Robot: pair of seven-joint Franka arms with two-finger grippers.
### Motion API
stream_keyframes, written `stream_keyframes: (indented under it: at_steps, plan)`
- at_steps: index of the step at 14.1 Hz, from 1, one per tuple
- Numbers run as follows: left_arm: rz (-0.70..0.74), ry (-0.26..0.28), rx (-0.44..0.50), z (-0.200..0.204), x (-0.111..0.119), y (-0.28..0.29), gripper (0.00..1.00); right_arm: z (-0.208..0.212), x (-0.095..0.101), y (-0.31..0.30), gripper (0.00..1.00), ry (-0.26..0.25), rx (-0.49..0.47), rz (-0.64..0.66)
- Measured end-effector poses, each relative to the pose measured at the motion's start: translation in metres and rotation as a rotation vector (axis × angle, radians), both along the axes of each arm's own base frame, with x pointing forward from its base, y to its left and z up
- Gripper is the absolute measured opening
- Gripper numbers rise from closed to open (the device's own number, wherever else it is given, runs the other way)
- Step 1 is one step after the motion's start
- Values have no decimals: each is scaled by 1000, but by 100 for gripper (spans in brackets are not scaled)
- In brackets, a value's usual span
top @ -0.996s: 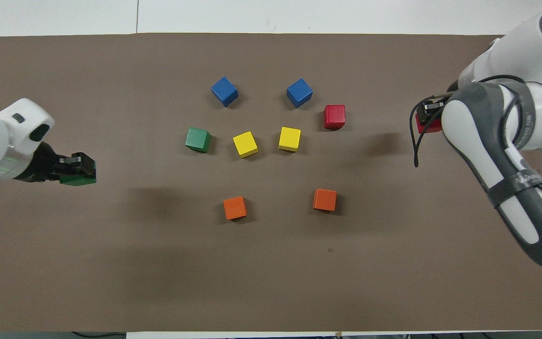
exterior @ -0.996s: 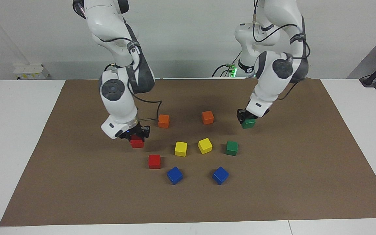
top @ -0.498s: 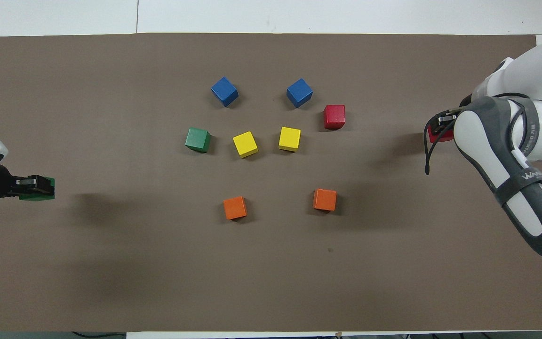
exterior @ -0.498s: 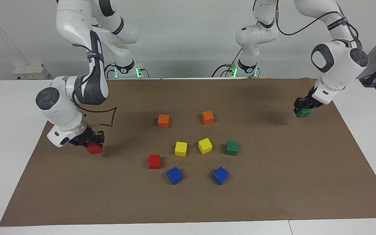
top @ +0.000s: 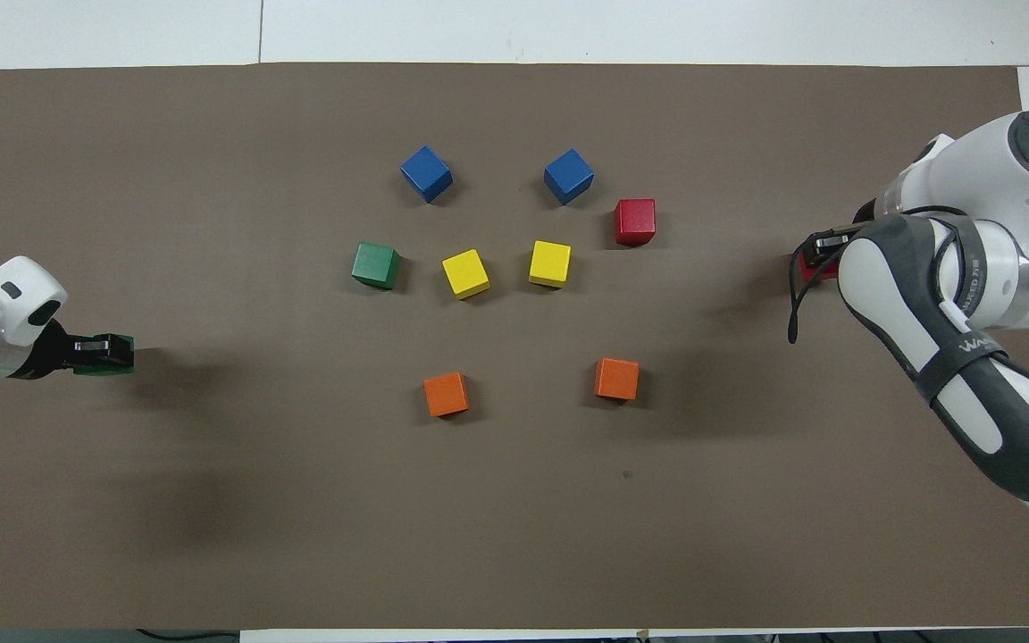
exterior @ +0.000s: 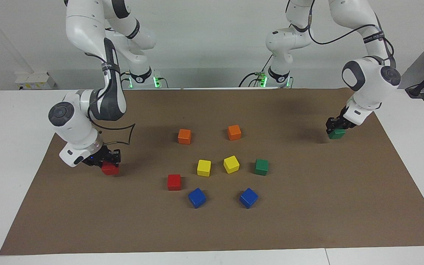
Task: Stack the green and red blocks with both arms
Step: 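Reach the left gripper to the other green block while the right reaches red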
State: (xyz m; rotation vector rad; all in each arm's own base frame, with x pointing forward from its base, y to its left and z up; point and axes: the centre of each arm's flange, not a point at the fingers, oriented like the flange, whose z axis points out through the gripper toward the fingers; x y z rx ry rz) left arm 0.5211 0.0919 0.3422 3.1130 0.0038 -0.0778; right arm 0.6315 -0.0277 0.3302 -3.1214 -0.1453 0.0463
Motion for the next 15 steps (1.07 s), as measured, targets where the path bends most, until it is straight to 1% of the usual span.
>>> stream_keyframes:
  at_steps: [3,7,8,10,11,13,14,15]
  plan:
    - [0,-14,5,-15,4,1,55,-6,-3,1,55,7,0,1]
    - [-10,-12,13,-34,8,2,55,-9,-5,1,55,3,0,1]
    - [-13,-13,14,-36,9,2,55,-11,-5,1,55,-6,0,1]
    - [-44,-14,13,-36,9,3,55,-17,-8,2,55,-6,-1,2]
    - [-62,-14,13,-36,8,3,57,-17,-8,2,55,-6,-1,2]
    - [-78,-14,12,-35,9,5,79,-17,-8,2,55,-5,-1,2]
    - [-83,-9,11,-32,10,5,91,-17,-8,2,57,-5,0,2]
    - [-86,5,7,-26,13,5,100,-16,-9,2,68,-4,-1,2]
